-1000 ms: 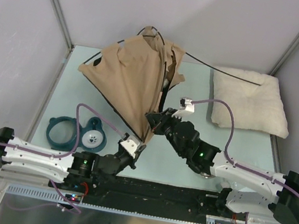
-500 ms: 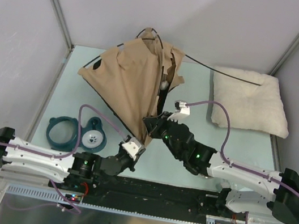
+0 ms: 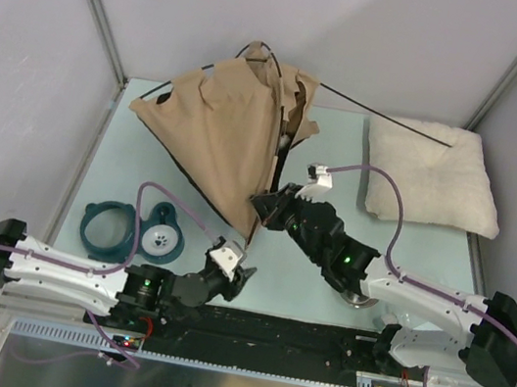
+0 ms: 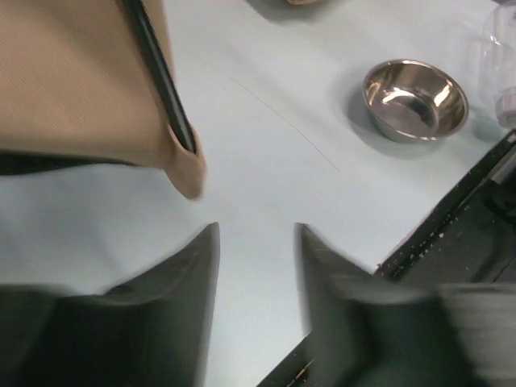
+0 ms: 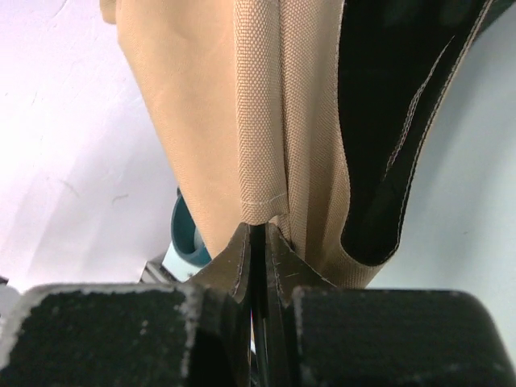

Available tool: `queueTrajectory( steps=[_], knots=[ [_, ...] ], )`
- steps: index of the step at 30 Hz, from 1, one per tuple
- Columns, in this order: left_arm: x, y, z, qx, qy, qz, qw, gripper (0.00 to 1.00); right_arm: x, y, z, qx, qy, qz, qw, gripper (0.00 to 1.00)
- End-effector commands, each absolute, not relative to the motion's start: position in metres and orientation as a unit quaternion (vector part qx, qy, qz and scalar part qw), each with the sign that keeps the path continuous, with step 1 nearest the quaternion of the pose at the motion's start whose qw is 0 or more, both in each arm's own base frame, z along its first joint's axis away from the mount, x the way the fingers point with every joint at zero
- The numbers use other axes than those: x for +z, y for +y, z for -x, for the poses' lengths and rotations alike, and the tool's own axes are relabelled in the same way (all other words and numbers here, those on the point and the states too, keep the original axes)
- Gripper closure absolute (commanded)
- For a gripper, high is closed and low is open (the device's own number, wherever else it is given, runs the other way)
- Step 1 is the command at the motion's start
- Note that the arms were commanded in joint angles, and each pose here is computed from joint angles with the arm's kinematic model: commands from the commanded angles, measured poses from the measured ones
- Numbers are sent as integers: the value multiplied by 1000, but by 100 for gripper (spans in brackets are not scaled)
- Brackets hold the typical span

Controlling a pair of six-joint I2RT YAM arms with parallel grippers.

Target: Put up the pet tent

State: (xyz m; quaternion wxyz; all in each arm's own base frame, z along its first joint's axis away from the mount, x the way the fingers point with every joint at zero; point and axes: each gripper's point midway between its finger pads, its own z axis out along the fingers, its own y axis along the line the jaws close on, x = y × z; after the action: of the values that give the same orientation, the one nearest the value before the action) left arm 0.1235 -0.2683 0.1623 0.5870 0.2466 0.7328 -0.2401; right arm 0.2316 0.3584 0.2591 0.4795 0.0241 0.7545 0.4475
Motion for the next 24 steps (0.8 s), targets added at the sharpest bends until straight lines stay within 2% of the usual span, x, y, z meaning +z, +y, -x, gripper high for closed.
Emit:
queueTrajectory(
  steps=[1,2,3,5,13,24],
  knots=[
    [152,-274,-115,-258,745,-239,567,25,278,353,-248,453,740,-53,495,100],
    [149,-274,-114,-255,748,-242,564,13,277,351,-250,449,741,-55,496,100],
    [146,-274,-114,-253,750,-244,559,7,275,349,-252,445,742,-56,498,100],
    [141,-274,-112,-256,756,-243,552,2,272,347,-255,437,745,-55,501,100],
    [151,-262,-114,-268,754,-218,560,0,254,341,-258,390,765,-9,512,100],
    [218,-211,-137,-272,727,-121,619,0,201,336,-238,313,799,123,499,100]
  ],
)
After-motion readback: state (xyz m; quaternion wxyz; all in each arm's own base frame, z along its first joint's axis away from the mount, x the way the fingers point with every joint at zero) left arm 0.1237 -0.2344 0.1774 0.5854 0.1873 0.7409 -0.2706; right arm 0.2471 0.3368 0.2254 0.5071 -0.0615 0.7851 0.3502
